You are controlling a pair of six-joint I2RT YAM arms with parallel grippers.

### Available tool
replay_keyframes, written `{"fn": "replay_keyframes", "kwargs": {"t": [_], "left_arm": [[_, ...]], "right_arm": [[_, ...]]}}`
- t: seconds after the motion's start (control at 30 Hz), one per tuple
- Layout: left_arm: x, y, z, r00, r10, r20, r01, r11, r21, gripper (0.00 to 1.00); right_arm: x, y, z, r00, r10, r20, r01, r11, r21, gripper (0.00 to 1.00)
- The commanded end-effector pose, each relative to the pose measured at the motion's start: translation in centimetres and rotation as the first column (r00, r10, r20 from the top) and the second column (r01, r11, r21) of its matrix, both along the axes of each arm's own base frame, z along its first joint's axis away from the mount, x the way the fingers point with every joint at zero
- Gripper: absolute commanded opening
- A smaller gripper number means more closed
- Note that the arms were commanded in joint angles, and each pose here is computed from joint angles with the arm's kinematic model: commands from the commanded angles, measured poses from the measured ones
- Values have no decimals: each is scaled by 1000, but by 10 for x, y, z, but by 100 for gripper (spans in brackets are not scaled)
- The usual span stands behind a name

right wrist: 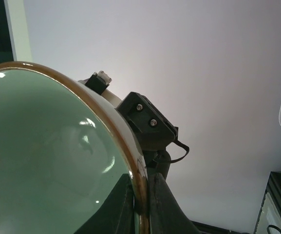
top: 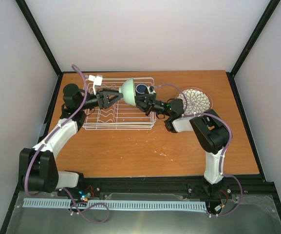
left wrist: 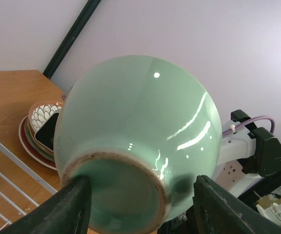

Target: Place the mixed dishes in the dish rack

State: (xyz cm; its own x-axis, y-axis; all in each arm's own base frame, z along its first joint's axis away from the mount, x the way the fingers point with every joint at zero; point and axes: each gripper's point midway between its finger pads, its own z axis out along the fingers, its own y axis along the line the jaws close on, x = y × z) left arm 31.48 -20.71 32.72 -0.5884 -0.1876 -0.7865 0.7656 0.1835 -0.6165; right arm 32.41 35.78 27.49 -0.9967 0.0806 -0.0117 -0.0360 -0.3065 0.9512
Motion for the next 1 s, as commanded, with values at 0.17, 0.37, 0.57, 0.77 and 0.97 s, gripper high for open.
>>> {"fn": "replay_keyframes", "kwargs": {"t": [0.17, 0.37, 0.57, 0.77, 0.97], "left_arm": [[17, 5, -4, 994, 112, 5, -112, 992, 61, 62], [19, 10, -11, 987, 163, -1, -162, 982, 98, 62], [16, 14, -13, 979, 202, 7, -202, 972, 124, 62], [15, 12, -14, 983, 184, -1, -183, 977, 110, 62], [17, 5, -10, 993, 118, -6, -117, 991, 62, 63]], "right_arm": [[-46, 2, 45, 968, 73, 242, -98, 991, 93, 3], [-48, 0, 50, 965, 65, 254, -93, 991, 100, 3], [-48, -2, 54, 963, 59, 261, -89, 991, 105, 3], [-50, -3, 57, 962, 62, 267, -93, 990, 107, 3], [-57, 2, 57, 959, 90, 270, -122, 987, 103, 3]]}}
